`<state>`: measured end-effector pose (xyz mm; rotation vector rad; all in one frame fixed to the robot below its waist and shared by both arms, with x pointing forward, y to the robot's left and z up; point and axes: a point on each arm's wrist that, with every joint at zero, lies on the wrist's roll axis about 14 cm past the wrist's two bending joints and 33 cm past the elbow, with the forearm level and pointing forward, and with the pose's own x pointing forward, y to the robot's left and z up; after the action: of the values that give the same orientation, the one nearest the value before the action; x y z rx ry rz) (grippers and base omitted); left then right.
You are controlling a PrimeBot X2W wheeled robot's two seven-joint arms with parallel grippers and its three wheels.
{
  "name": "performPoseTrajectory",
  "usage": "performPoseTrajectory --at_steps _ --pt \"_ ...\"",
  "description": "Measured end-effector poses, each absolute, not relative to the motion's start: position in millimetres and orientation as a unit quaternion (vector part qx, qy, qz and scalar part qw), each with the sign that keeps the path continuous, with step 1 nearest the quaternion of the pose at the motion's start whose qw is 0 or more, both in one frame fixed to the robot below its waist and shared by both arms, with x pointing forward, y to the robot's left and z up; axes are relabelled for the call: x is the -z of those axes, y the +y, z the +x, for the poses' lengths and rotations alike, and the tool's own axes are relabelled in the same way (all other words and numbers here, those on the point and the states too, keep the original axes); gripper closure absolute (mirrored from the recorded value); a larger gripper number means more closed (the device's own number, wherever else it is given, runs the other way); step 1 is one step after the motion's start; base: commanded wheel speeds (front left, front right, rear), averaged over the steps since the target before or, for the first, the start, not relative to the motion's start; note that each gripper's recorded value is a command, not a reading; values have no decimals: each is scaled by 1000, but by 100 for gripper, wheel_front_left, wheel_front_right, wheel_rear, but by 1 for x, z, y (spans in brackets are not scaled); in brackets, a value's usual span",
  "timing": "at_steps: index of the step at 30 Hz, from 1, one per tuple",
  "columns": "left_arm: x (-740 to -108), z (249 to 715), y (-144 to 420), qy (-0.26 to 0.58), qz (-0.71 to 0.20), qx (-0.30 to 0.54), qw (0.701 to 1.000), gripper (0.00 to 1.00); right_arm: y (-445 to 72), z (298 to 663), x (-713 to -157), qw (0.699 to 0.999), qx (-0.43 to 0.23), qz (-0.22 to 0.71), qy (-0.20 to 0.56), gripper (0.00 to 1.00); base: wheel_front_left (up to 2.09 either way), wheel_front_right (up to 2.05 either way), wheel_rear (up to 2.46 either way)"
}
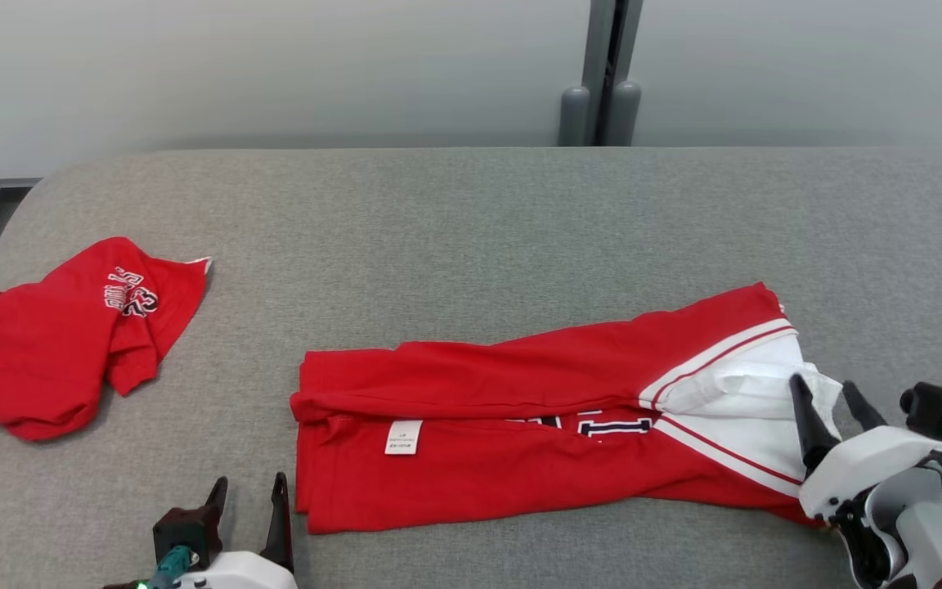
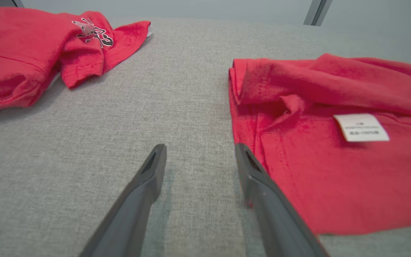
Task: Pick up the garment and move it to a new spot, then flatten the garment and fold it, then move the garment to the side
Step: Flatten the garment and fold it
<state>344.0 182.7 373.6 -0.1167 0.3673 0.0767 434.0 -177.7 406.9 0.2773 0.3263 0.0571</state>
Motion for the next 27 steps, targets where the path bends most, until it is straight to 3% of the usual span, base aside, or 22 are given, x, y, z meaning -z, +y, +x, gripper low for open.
performPoseTrajectory --at_steps 5,14,15,16,18,27 --pt "-373 337 189 183 -59 -47 980 0 -158 421 -372 959 -55 120 253 0 0 0 0" --pt "-371 335 193 186 -67 -57 979 0 -138 422 -360 944 -84 120 294 0 0 0 0" --pt "-370 335 192 187 -67 -56 979 0 -138 422 -359 944 -85 120 297 10 0 0 0" --pt "-370 335 192 187 -68 -56 978 0 -138 422 -358 943 -85 120 298 36 0 0 0" --pt "-369 335 190 190 -69 -54 978 0 -136 423 -357 941 -87 122 302 98 0 0 0" --pt "-368 337 190 192 -74 -56 977 0 -134 430 -361 946 -82 140 280 100 0 0 0"
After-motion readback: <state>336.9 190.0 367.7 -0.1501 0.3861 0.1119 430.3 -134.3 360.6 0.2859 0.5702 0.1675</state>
